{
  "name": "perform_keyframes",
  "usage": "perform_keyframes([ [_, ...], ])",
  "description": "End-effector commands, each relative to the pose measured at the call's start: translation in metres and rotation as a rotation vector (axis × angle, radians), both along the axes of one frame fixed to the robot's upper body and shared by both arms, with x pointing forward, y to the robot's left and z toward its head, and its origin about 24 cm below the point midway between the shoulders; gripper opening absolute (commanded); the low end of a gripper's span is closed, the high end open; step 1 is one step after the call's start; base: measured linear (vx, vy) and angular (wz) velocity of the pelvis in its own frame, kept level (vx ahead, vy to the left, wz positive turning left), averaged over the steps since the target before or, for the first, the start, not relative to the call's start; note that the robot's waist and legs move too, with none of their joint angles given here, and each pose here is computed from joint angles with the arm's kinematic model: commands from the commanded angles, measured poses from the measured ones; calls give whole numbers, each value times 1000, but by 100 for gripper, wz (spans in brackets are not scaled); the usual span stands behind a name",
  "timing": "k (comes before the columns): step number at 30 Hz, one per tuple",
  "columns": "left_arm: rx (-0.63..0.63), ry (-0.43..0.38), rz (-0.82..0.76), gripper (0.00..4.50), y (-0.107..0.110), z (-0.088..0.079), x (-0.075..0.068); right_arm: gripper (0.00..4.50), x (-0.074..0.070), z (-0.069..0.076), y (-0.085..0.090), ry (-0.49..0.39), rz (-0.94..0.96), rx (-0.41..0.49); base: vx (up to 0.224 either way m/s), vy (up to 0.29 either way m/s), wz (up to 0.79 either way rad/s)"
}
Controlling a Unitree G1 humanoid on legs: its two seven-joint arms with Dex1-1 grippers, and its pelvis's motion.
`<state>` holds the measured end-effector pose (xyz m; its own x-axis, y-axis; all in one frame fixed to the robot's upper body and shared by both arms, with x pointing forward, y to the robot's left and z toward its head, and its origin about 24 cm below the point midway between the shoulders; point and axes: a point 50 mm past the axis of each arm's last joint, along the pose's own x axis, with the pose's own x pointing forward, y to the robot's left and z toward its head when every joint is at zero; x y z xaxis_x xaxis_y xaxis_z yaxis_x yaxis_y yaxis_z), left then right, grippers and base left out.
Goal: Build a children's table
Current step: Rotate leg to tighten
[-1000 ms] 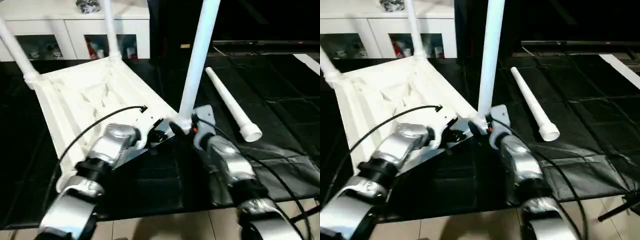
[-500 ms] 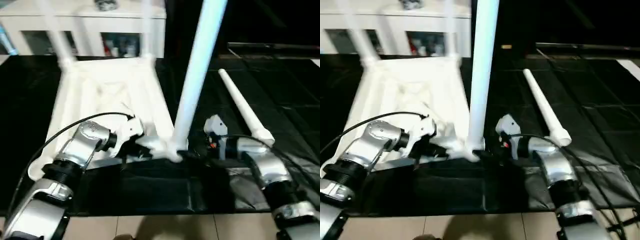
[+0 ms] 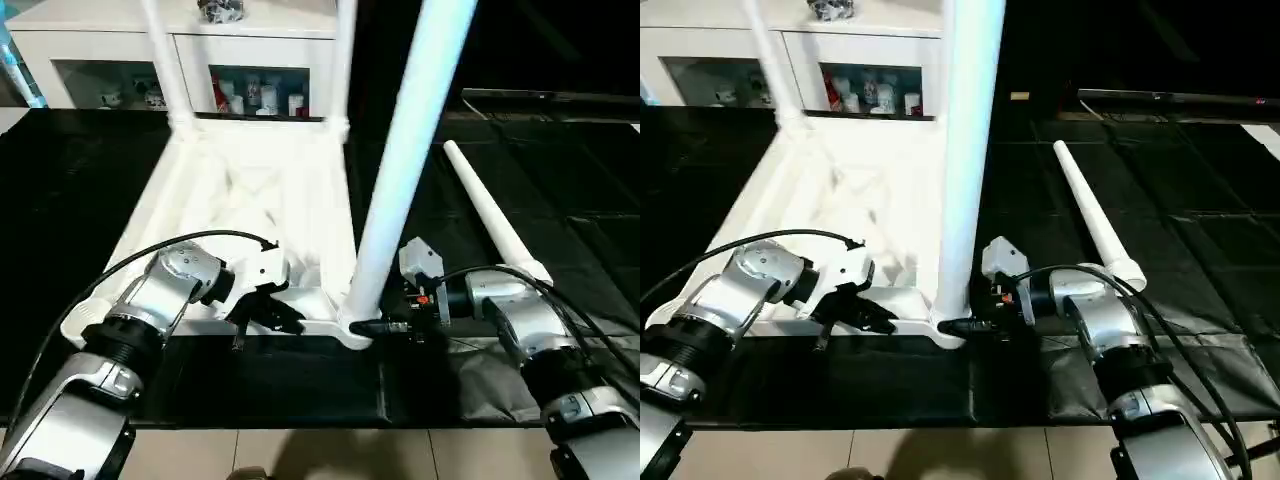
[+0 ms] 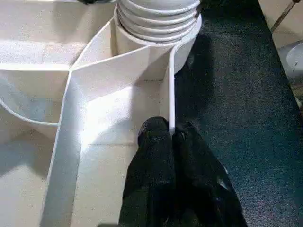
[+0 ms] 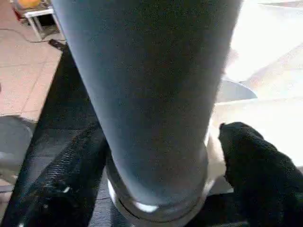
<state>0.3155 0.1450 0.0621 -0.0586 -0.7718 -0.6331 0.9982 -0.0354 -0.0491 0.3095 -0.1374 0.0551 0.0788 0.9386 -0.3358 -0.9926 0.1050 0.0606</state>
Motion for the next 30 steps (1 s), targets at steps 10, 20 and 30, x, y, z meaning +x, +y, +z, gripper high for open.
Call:
perform_keyframes([
  [10,28,32,-116,0,-9,-3,-5,278,2,3,-1,10,37,1,0,0,0],
  [20,-79,-9,184,0,-22,-1,13,264,3,-10,12,34,-209,74,0,0,0],
  [30,-227,-12,494,0,-62,6,25,263,14,-29,59,102,-631,94,0,0,0],
])
